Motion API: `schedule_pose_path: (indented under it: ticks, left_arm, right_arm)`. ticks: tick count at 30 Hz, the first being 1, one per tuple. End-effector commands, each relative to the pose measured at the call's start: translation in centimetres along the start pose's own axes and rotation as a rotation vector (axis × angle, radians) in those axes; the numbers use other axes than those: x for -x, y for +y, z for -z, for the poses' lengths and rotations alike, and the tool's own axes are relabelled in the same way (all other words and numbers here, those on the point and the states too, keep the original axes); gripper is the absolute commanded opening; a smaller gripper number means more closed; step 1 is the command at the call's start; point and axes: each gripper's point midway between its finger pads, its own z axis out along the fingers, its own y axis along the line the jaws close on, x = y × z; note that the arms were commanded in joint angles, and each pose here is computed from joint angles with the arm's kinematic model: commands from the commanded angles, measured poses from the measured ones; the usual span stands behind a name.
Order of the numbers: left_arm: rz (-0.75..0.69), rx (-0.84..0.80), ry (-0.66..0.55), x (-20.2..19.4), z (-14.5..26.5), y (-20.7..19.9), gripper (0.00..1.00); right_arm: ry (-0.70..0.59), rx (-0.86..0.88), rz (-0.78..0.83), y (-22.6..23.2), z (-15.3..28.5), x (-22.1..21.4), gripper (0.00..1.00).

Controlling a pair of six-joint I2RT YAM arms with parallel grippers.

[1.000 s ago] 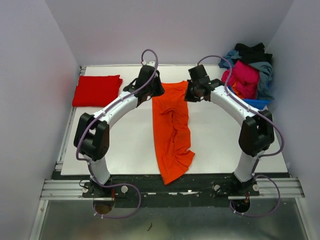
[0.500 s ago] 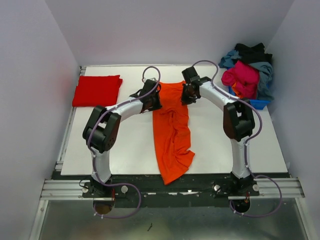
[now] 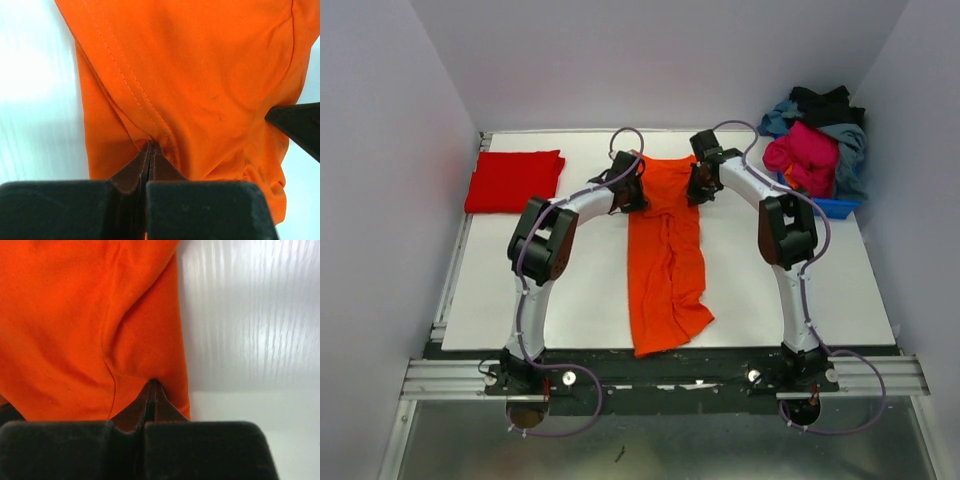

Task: Fold and stack the t-shirts
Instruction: Rotate the tshirt 90 degrees

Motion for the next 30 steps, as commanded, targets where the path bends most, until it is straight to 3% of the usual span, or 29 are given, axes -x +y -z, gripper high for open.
schedule_pose_path:
  ticks: [1,8,14,17,20,25,30]
  left_arm:
    - [-0.013,0.07,0.088,-0.2,-3.0,2.8,0.0]
    - [-0.006,0.053,0.088,3.0,-5.3,2.8,0.0]
    - [0.02,0.013,0.037,4.6,-4.6,2.6,0.0]
    - [0.014,-0.035,0.026,5.0,-3.5,1.8,0.01]
    - [-0.019,-0.098,-0.019,6.1,-0.7,0.1,0.11]
    - [-0.054,-0.089,-0.099,7.1,5.3,-0.2,0.35]
    - [-0.039,-0.064,-0.114,3.9,11.2,1.3,0.41]
  right_arm:
    - [0.022,-0.026,-0.022,-1.4,-2.0,1.1,0.01]
    - [-0.007,-0.002,-0.04,-1.0,-3.3,4.4,0.01]
    - [-0.059,0.094,-0.056,-0.9,-3.0,7.6,0.01]
    - [-0.068,0.157,-0.022,0.2,-1.7,8.1,0.08]
    - [-0.114,0.202,0.003,0.8,1.2,8.4,0.16]
    - [-0.21,0.248,0.021,0.3,7.3,6.9,0.17]
    - [-0.159,0.285,0.007,-1.1,10.7,-0.5,0.17]
